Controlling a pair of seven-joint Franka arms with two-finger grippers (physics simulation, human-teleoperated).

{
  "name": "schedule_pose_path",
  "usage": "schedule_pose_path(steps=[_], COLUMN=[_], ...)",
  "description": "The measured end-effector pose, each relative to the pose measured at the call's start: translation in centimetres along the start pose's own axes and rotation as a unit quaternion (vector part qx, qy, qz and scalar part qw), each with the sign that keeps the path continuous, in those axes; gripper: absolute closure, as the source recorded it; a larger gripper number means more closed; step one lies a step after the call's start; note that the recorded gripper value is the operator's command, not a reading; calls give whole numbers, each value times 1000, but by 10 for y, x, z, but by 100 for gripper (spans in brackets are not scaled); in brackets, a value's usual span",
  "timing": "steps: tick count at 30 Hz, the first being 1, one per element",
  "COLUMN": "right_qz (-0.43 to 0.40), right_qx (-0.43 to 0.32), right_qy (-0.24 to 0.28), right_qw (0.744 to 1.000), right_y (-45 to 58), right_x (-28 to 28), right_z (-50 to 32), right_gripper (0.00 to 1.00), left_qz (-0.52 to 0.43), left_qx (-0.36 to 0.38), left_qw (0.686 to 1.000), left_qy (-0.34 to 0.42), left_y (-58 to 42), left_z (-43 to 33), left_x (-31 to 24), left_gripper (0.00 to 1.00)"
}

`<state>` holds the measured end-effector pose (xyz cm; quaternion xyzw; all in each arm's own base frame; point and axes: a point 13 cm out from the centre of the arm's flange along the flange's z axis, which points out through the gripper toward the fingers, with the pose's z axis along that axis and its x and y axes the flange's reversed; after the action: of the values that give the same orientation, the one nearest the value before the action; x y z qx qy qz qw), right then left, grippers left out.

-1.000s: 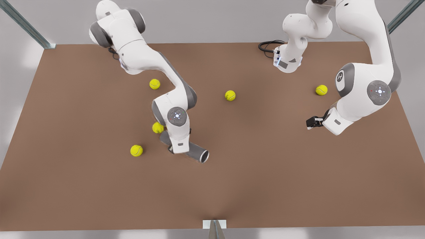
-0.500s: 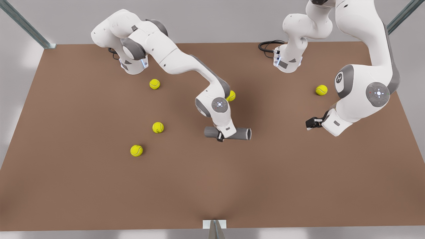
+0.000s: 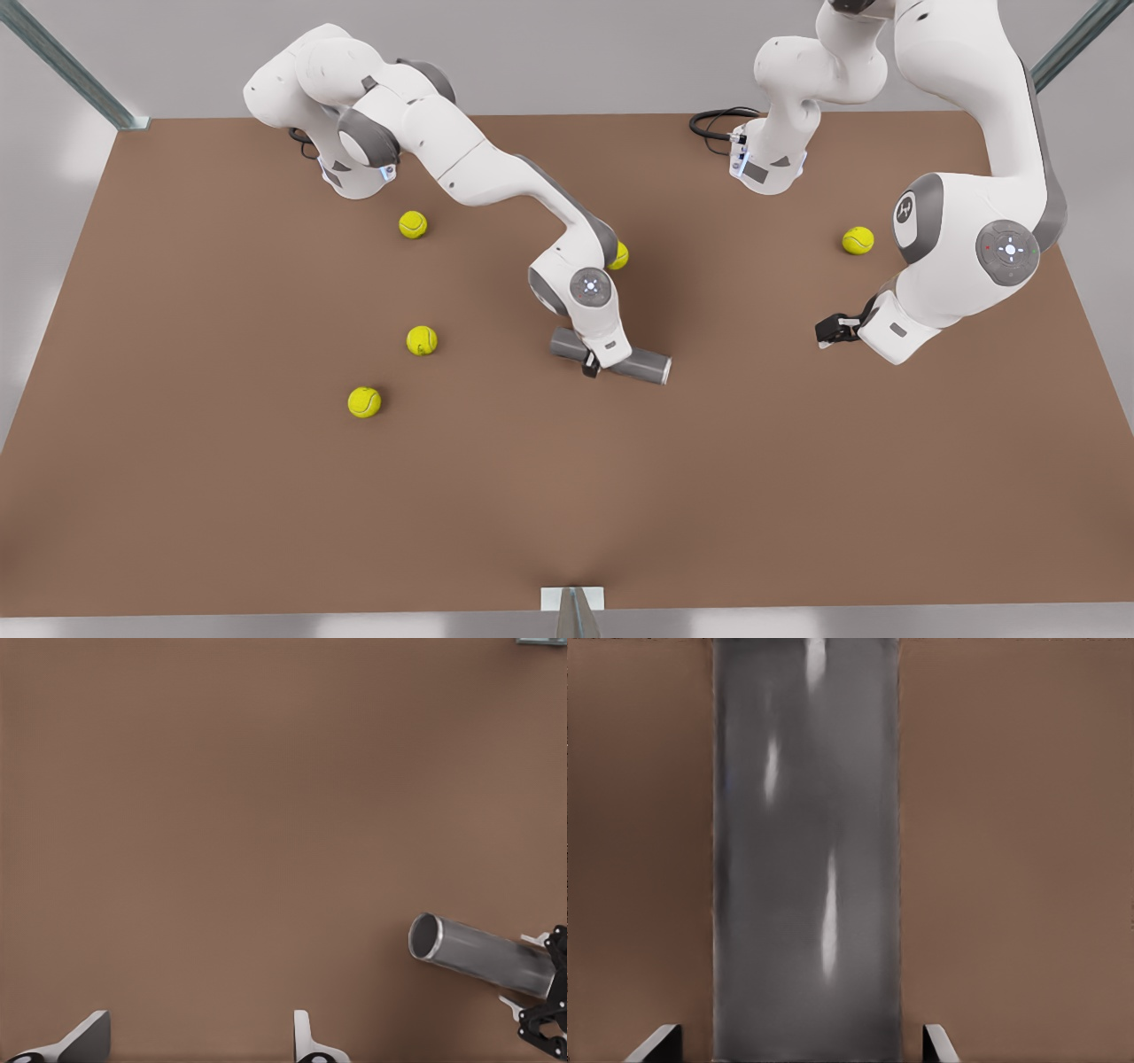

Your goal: Put the tennis tube upright

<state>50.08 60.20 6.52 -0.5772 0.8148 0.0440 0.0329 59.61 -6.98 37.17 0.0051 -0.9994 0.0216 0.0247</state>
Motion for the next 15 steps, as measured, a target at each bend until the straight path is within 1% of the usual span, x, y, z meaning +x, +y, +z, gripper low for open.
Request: schedule_pose_path(steps=[2, 4, 5, 6, 7, 8, 9, 10, 11, 12, 13, 15], right_qz=[8, 20, 31, 54, 100, 161, 230, 292, 336, 368, 393, 431], right_qx=[-7, -15, -18, -22, -25, -24, -15, -3, 12, 22, 23, 16], right_qy=[-11, -40, -64, -92, -113, -123, -117, -96, -62, -32, -4, 48], right_qw=[1000, 999, 997, 994, 988, 979, 966, 952, 940, 929, 919, 901], right_y=[3, 4, -3, -30, -87, -160, -227, -270, -290, -298, -299, -293], right_x=[-7, -23, -32, -30, 1, 61, 152, 248, 325, 378, 415, 458], right_z=[-14, -60, -108, -177, -251, -317, -371, -409, -432, -448, -456, -456], right_gripper=[0, 0, 0, 0, 0, 0, 0, 0, 0, 0, 0, 0], left_qz=[0, -1, -3, -7, -10, -17, -34, -63, -88, -97, -92, -73], left_qx=[0, 0, 0, 1, 6, 16, 46, 90, 134, 179, 222, 292], left_qw=[1000, 1000, 1000, 1000, 1000, 1000, 998, 991, 981, 968, 958, 937], left_qy=[0, 1, 0, 0, 3, 12, 37, 75, 114, 143, 159, 175], left_y=[0, 1, 4, 7, 8, 8, 7, 13, 14, -2, -33, -91], left_z=[0, 2, 1, 1, 5, 17, 45, 90, 140, 178, 199, 222], left_x=[0, -1, -1, -2, -3, -5, -9, -12, -13, -12, -10, -7], left_gripper=[0, 0, 0, 0, 0, 0, 0, 0, 0, 0, 0, 0])
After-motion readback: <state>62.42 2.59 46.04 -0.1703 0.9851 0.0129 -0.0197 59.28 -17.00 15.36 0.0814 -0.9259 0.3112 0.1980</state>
